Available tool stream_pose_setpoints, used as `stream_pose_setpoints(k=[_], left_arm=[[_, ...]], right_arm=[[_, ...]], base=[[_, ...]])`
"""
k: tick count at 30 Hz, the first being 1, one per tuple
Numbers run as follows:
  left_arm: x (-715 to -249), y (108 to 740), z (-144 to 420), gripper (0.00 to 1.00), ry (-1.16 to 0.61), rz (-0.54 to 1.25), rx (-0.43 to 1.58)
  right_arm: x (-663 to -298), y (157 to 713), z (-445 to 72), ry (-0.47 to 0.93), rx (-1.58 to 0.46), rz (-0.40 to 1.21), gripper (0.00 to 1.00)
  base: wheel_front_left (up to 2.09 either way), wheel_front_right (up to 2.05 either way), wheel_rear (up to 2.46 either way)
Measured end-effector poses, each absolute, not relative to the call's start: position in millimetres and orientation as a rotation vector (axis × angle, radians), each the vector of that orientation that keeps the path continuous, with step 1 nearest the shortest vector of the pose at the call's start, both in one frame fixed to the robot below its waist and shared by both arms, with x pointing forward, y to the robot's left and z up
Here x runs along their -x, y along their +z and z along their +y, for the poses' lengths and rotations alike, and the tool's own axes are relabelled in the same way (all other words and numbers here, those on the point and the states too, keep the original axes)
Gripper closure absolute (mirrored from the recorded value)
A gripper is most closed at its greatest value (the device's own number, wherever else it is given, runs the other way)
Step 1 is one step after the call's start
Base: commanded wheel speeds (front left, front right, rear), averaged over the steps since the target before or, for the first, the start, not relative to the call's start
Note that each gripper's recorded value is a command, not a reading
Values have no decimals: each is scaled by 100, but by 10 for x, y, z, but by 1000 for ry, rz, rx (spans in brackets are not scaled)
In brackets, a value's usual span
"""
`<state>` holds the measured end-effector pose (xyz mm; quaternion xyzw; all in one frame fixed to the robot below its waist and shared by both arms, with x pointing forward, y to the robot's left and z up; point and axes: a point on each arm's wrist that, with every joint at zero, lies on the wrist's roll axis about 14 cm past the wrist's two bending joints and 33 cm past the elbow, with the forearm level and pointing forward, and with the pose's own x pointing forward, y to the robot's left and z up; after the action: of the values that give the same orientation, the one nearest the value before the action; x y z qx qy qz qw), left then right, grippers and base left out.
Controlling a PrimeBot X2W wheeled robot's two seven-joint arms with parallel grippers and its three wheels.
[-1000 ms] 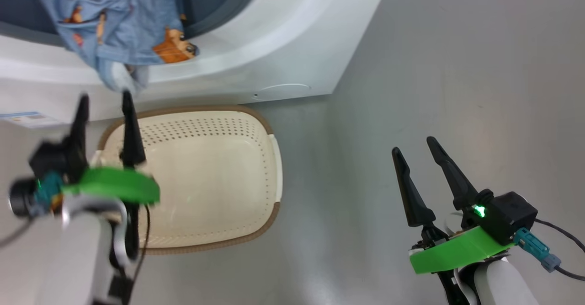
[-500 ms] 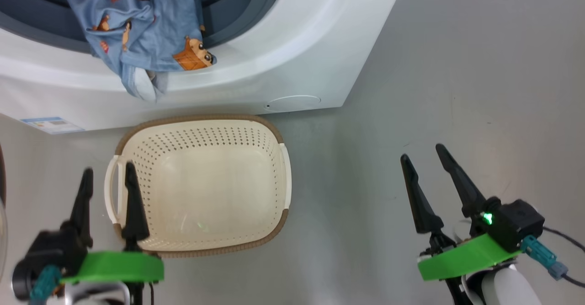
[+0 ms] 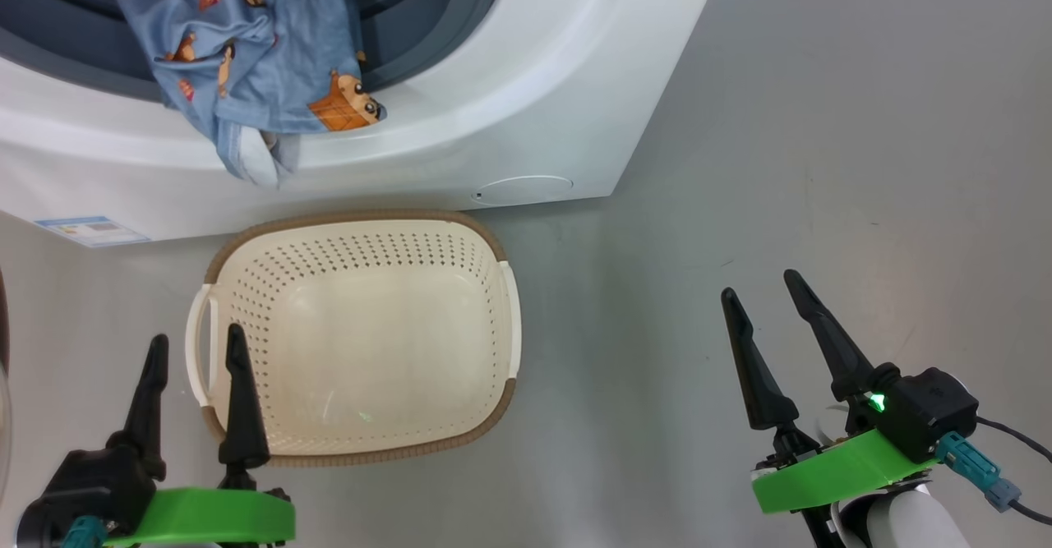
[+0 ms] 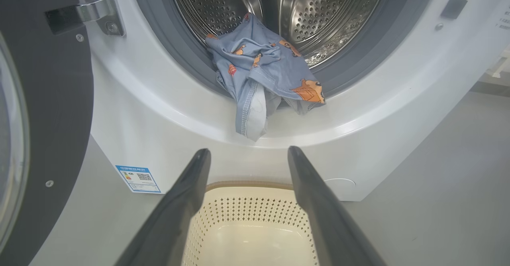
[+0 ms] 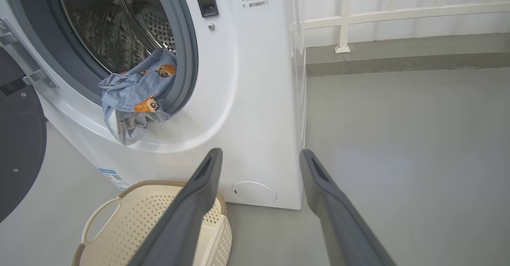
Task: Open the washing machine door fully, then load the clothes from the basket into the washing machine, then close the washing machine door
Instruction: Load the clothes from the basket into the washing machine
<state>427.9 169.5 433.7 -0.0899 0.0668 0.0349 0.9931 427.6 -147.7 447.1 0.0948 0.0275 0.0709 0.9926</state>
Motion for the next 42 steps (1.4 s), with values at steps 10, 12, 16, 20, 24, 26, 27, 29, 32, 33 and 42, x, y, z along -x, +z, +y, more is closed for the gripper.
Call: stream_pose_setpoints(k=[10,12,16,20,24,26,27,29,32,33,42], left_arm=[[-4298,4355,1664,0,56,128,178],[-4301,4354,1659,0,55,128,178],[-4309,4336,1655,0,51,132,175],[-4340,4295,1649,0,46,143,170],[-4463,4267,1636,0,27,143,160],[-4552,4260,1609,0,10,137,155],[-4602,4261,1603,0,8,132,154],[-4706,4261,1589,0,-6,122,147],[-4860,4234,1580,0,-17,117,148],[-4905,4210,1565,0,-26,123,146],[-5328,4049,1400,0,-85,158,225]], right_arm=[[-4249,4491,-1518,130,-186,52,0],[-4247,4492,-1524,129,-185,52,0],[-4246,4477,-1531,126,-185,56,0],[-4246,4450,-1543,122,-185,63,0],[-4238,4427,-1569,113,-183,69,0],[-4235,4416,-1595,105,-180,72,0],[-4234,4411,-1607,101,-180,74,0],[-4232,4401,-1629,93,-178,76,0],[-4217,4375,-1671,80,-174,84,0],[-4211,4366,-1686,75,-173,87,0],[-4205,4338,-1817,36,-163,95,0]], base=[[0,0,0],[0,0,0],[0,0,0],[0,0,0],[0,0,0],[0,0,0],[0,0,0],[0,0,0],[0,0,0],[0,0,0],[0,0,0]])
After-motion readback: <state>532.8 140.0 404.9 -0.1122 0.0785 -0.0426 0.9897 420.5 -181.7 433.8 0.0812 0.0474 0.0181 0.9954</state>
